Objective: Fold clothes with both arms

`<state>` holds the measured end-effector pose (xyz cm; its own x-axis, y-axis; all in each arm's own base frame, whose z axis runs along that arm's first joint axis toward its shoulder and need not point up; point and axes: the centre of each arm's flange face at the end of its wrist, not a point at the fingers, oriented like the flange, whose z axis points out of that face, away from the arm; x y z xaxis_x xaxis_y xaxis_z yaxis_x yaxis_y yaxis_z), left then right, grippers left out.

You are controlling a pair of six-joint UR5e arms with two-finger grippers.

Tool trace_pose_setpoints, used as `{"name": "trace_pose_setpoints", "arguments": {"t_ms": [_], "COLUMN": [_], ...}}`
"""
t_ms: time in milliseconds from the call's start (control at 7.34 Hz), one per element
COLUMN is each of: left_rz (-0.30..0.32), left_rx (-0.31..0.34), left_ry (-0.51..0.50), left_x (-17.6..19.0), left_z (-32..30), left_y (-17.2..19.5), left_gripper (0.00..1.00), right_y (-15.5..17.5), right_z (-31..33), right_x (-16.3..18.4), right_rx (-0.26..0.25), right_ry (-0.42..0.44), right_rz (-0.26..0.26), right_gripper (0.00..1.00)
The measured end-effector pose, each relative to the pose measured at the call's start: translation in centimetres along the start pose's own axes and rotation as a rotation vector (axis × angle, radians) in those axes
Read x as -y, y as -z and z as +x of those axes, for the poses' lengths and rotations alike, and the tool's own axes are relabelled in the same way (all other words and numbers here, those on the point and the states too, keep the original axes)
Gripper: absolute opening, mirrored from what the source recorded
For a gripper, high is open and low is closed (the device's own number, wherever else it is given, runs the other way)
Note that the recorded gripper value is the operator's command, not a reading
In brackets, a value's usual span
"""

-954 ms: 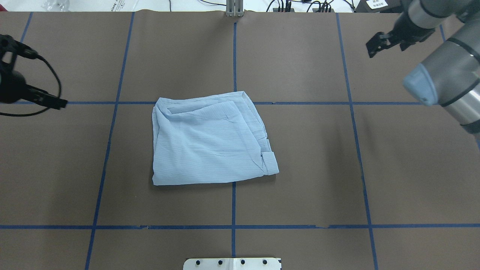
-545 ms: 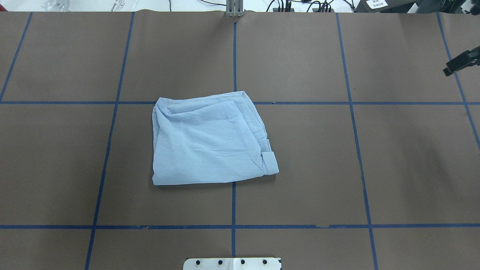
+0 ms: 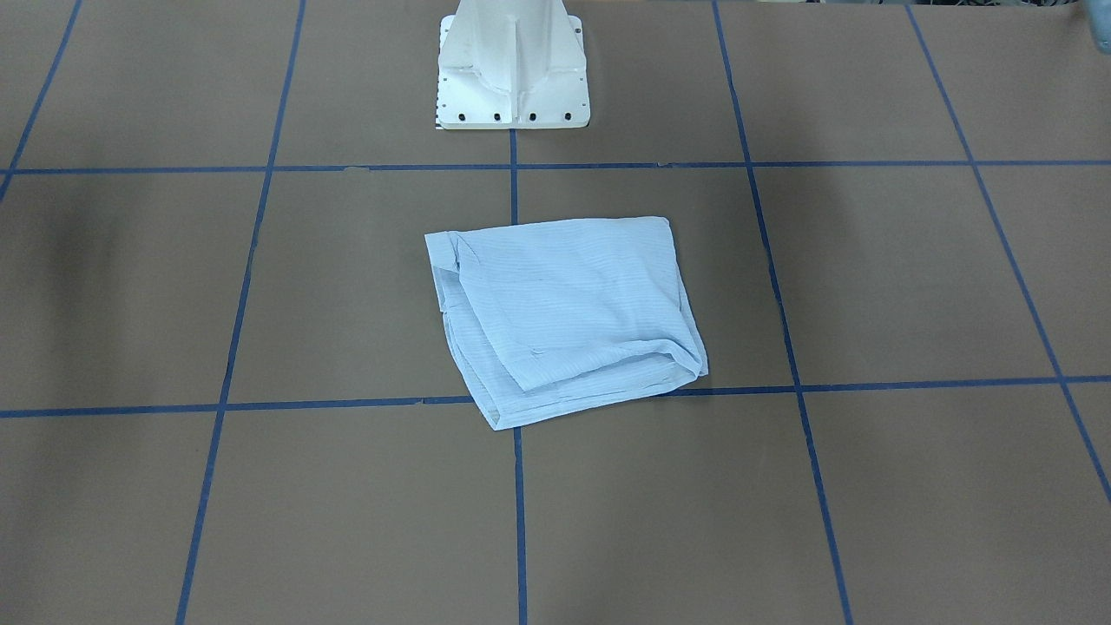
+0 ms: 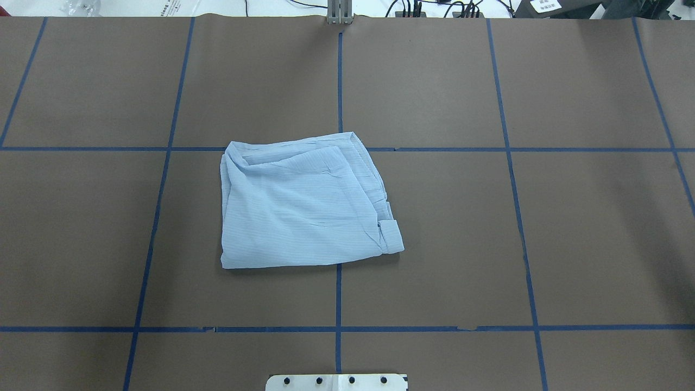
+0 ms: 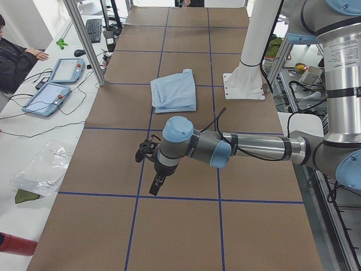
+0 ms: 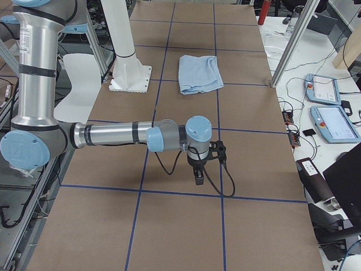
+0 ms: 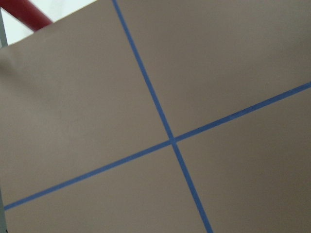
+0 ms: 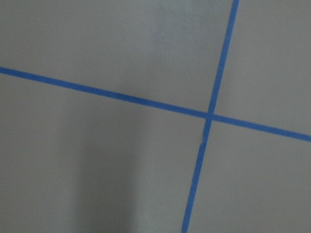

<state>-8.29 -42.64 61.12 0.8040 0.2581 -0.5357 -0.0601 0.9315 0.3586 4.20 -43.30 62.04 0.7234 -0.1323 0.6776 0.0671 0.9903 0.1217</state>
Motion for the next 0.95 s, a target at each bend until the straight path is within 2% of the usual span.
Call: {"name": "trace_pose_setpoints", "arguments": {"t_ms": [409, 545, 818, 954], "left_rz": [-0.11, -0.129, -0.137, -0.138], "left_rx": [-0.014, -0.017, -0.02, -0.021], "left_ry": [0.092, 0.106, 0.119, 0.124], "left_x": [-1.0, -1.1, -1.0, -1.0], "left_z": [-0.8, -0.6, -0.3, -0.3], "left_y": [-0.1, 0.2, 0.6, 0.5], "left_gripper": [1.0, 1.0, 1.0, 1.0], "right_y": [1.5, 2.0, 1.4, 1.0], "right_z": [2.3, 2.2, 1.6, 1.6], "right_x": [-3.9, -4.6, -4.8, -4.9], "right_rx": [0.039, 0.034, -0.02, -0.031], "right_ry": [-0.088, -0.089, -0.061, -0.058], "right_rz": [0.021, 0.028, 0.006, -0.005], "right_gripper": [1.0, 1.0, 1.0, 1.0]}}
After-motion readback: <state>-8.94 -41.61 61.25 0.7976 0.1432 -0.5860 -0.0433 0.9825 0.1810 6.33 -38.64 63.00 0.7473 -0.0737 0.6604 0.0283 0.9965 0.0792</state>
